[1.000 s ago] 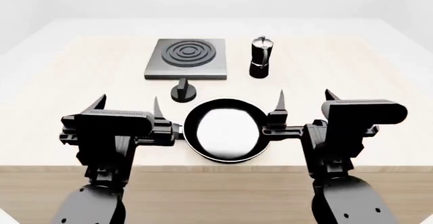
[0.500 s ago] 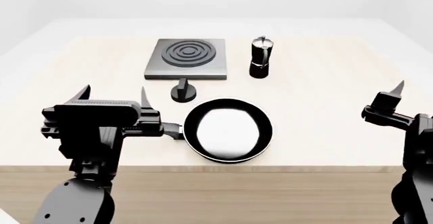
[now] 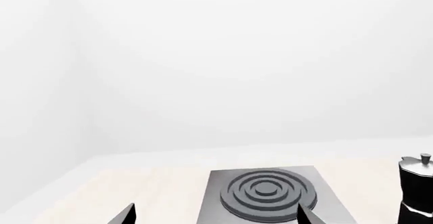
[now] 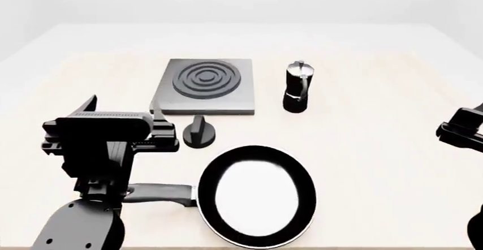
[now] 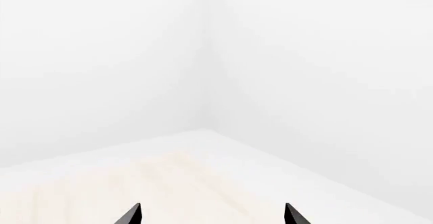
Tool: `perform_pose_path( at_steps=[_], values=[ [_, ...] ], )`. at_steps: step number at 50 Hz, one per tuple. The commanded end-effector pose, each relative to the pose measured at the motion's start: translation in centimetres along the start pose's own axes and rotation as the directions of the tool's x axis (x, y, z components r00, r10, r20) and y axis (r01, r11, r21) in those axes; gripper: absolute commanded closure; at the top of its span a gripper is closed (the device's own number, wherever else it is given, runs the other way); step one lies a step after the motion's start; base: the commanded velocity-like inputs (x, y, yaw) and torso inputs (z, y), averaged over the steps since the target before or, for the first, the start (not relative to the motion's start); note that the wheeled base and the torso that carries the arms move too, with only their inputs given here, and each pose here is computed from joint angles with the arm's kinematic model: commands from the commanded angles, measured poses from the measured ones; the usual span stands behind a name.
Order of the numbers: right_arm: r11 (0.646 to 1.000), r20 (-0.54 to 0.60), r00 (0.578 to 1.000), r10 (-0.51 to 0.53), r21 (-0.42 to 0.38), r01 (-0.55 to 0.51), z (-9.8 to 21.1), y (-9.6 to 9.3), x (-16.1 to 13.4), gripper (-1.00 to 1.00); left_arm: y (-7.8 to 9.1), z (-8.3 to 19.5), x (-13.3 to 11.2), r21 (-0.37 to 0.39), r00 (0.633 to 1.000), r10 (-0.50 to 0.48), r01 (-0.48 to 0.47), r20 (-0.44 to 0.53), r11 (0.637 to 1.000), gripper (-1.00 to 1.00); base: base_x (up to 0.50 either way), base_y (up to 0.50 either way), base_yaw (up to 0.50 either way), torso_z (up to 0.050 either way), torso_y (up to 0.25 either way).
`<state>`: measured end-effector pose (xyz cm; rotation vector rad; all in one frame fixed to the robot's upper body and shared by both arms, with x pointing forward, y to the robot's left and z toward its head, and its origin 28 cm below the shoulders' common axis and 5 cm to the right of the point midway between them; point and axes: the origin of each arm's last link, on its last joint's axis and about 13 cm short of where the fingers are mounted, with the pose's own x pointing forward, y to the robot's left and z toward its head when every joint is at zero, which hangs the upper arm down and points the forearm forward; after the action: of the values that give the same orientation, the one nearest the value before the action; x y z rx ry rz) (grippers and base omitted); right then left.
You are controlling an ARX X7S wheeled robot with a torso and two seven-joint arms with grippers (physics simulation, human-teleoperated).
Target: Turn on the stove and put the frying pan on it.
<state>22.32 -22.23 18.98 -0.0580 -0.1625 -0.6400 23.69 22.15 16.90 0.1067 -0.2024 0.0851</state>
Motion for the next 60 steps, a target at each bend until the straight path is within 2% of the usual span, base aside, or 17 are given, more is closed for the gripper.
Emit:
perform_pose_path(
  at_steps=[1,33,39,42,45,46,47,48,50,51,52,53,54,55,57,58,60],
  values=[
    [1.0,-0.003,1.0,0.001,-0.002,-0.001,0.0,-0.2,0.0,-1.0,0.1,0.1,0.0,0.002,1.0,0.002,-0.002,0.002,1.0,-1.0,0.5,0.0,0.0,0.0,0.0],
    [1.0,-0.01,1.0,0.012,-0.004,-0.012,-0.3,0.2,0.1,-1.0,0.1,0.0,0.1,-0.005,1.0,-0.005,0.005,-0.021,1.0,-1.0,0.48,0.0,0.0,0.0,0.001],
    [0.999,-0.029,0.999,0.016,-0.032,-0.017,-0.6,0.5,0.2,-1.0,0.1,1.3,0.1,-0.062,0.994,-0.068,0.062,-0.09,0.996,-1.0,0.0,0.0,0.0,0.0,0.0],
    [0.999,-0.033,0.999,0.02,-0.038,-0.022,-0.5,0.6,0.2,-1.0,0.3,2.7,0.8,-0.075,0.979,-0.052,0.038,-0.198,0.996,-1.0,0.0,0.0,0.0,0.0,0.0],
    [0.999,-0.034,0.999,0.027,-0.043,-0.028,-0.5,0.6,0.2,-1.0,0.9,4.7,1.7,-0.123,0.948,-0.072,0.036,-0.311,0.992,-1.0,0.0,0.0,0.0,0.0,0.0],
    [0.999,-0.035,0.999,0.031,-0.042,-0.032,-0.5,0.7,0.2,-1.0,3.2,4.3,3.3,-0.123,0.913,0.035,-0.093,-0.407,0.988,-1.0,0.0,0.0,0.0,0.0,0.0],
    [0.999,-0.038,0.999,0.034,-0.036,-0.035,-0.5,0.7,0.2,-1.0,4.2,4.4,4.1,-0.104,0.887,0.087,-0.149,-0.453,0.983,-1.0,0.0,0.0,0.0,0.0,0.0],
    [0.999,-0.04,0.999,0.035,-0.029,-0.036,-0.5,0.7,0.2,-1.0,4.1,4.9,4.4,-0.098,0.876,0.107,-0.172,-0.471,0.98,-1.0,0.0,0.0,0.0,0.0,0.0],
    [0.999,-0.048,0.998,0.043,-0.017,-0.044,-0.5,0.8,0.2,-1.0,3.7,5.8,4.7,-0.004,0.849,0.142,-0.167,-0.51,0.986,-1.0,0.0,0.0,0.0,0.0,0.0],
    [0.999,-0.051,0.998,0.047,-0.015,-0.048,-0.5,0.8,0.2,-1.0,3.8,5.7,5.2,0.03,0.8,0.158,-0.172,-0.579,0.985,-1.0,0.0,0.0,0.0,0.0,0.0],
    [0.999,-0.053,0.997,0.048,-0.019,-0.049,-0.6,0.9,0.2,-1.0,3.6,6.2,5.0,0.048,0.787,0.158,-0.161,-0.596,0.986,-1.0,0.0,0.0,0.0,0.0,0.0],
    [0.998,-0.054,0.997,0.051,-0.02,-0.052,-0.6,0.9,0.2,-1.0,3.4,6.6,4.6,-0.006,0.783,0.044,-0.061,-0.62,0.998,-1.0,0.0,0.0,0.0,0.0,0.0],
    [0.998,-0.059,0.997,0.051,-0.026,-0.053,-0.8,1.0,0.3,-1.0,3.6,6.6,4.9,-0.074,0.728,-0.032,-0.026,-0.685,0.997,-1.0,0.0,0.0,0.0,0.0,0.0],
    [0.998,-0.062,0.997,0.054,-0.026,-0.056,-0.8,1.0,0.2,-1.0,3.6,7.3,4.5,-0.147,0.709,-0.149,0.064,-0.689,0.987,-1.0,0.0,0.0,0.0,0.0,0.0],
    [0.998,-0.067,0.996,0.056,-0.026,-0.058,-1.1,1.0,0.2,-1.0,4.0,7.1,5.0,-0.172,0.655,-0.184,0.083,-0.733,0.982,-1.0,0.0,0.0,0.0,0.0,0.0],
    [0.998,-0.07,0.996,0.057,-0.026,-0.059,-1.1,1.1,0.2,-1.0,4.1,6.9,5.1,-0.127,0.644,-0.165,0.106,-0.747,0.986,-1.0,0.0,0.0,0.0,0.0,0.0],
    [0.998,-0.073,0.996,0.059,-0.025,-0.061,-1.1,1.2,0.3,-1.0,4.2,6.5,5.3,-0.139,0.596,-0.174,0.104,-0.784,0.985,-1.0,0.0,0.0,0.0,0.0,0.0]
  ],
)
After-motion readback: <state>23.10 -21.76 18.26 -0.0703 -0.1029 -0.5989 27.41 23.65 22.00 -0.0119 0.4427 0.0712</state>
